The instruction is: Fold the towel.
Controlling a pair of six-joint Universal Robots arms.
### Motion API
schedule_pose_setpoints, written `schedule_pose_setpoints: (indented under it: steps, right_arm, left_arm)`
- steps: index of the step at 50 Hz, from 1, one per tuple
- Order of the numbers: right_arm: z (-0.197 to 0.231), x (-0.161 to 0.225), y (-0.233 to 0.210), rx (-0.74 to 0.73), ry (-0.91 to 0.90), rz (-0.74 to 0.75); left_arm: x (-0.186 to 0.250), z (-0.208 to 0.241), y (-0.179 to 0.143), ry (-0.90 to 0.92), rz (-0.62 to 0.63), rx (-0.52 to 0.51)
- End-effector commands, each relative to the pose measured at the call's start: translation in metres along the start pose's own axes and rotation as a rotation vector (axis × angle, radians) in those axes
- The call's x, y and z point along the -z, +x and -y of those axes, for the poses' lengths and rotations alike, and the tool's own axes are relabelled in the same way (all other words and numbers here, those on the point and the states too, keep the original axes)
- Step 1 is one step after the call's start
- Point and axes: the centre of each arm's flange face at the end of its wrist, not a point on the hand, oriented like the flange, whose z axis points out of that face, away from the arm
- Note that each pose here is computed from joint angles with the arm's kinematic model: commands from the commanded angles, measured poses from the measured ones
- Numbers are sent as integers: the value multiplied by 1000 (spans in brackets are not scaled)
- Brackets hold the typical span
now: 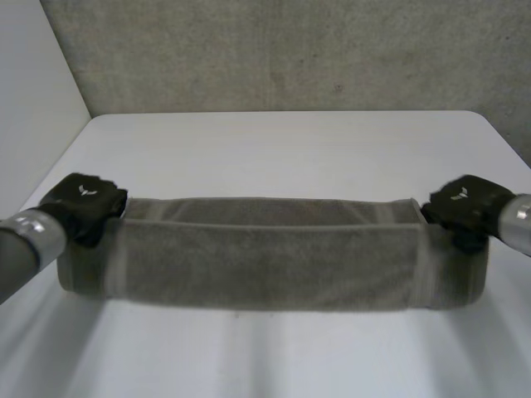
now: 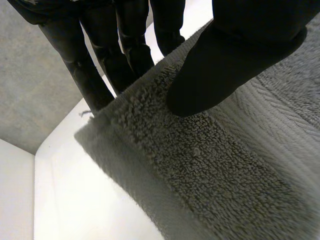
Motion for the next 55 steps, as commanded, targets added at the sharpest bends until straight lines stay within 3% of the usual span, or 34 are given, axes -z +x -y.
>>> schedule_pose_setpoints:
  steps: [1,3,12,21,29,31,38,43,48,51,55]
  right_arm:
    - [10,-63,-4,87,-2,-134]
    - [8,-92,0,117,44,-214]
    - [9,-139,0,180,198,-418]
    - [11,-127,11,107,172,-520]
    - [8,-79,-1,-80,142,-434]
    - [3,-58,-20,-125,95,-314]
    - [-21,-35,-44,-237,31,-104]
    - [-42,-31,-45,-287,26,-82]
    - [-53,-36,-48,-279,62,-111]
    - [-61,-43,-49,-269,68,-134]
    - [-67,-52,-48,-257,77,-161]
  left_arm:
    - [-76,-3,0,3,104,-16]
    - [-89,-6,0,14,108,-9]
    - [-134,-10,6,161,180,-22]
    - [-130,-9,22,215,181,-35]
    - [-104,1,20,216,188,-33]
    - [-98,1,20,214,188,-31]
    - [-72,6,19,216,189,-26]
    - [-56,9,20,224,187,37]
    - [-46,13,18,256,167,255]
    - [-45,15,14,270,164,331]
    - [-43,17,10,278,173,364]
